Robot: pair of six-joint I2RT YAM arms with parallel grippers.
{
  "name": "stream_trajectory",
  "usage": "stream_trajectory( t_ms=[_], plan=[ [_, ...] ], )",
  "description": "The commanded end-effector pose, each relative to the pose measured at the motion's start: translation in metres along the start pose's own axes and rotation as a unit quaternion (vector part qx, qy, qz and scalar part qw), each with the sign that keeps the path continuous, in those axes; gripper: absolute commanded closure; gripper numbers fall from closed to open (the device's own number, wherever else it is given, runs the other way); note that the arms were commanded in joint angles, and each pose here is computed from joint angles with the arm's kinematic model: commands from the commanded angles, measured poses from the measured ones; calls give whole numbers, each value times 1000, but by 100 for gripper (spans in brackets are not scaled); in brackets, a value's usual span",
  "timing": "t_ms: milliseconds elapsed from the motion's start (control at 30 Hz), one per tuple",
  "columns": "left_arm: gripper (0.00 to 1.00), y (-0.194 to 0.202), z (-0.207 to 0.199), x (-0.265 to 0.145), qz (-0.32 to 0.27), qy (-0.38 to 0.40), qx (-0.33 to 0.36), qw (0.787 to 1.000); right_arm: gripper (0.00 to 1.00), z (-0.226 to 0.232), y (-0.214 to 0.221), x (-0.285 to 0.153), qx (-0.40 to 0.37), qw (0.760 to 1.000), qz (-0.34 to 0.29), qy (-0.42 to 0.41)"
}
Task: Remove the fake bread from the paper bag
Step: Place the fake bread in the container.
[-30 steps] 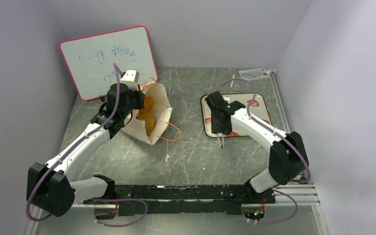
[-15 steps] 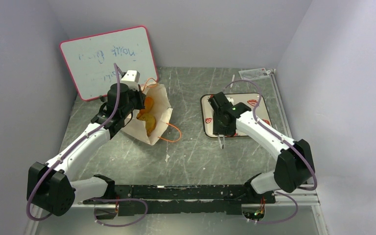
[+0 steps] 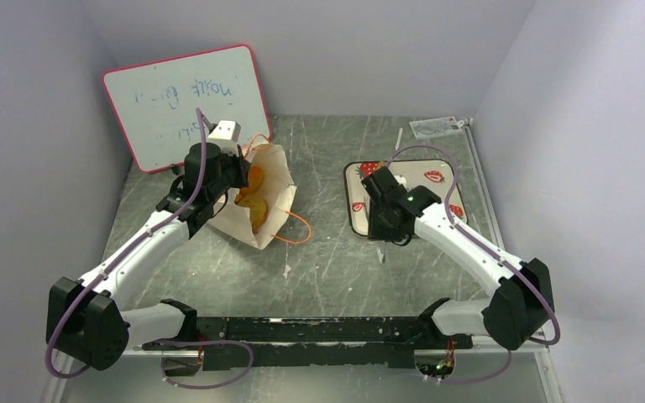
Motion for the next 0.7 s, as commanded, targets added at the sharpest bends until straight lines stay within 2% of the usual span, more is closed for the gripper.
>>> stream_trajectory(
  t_ms=[0, 300, 500, 667],
  plan=[
    [93, -20, -6, -4, -39, 25, 8, 999, 63, 6, 10, -12, 7, 1000, -3, -13],
    [93, -5, -2, -8, -37, 44, 19, 998, 71, 8, 20, -29, 10, 999, -17, -27],
    [93, 1, 0, -6, -34, 61, 27, 997, 78, 19, 11, -53, 7, 997, -43, -57],
    [93, 9, -2, -6, -32, 81, 26, 996, 80, 29, -1, -74, -3, 995, -62, -74]
  ],
)
Point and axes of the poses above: each gripper's point midway between its finger pads, its own x axis out along the fingers, its own z axis along the line the jaws close on, y = z × x, the point moved 3 cm from there along -x, back along the fingers, and after that the axes turned 1 degree about -x, right-handed, at the moved point
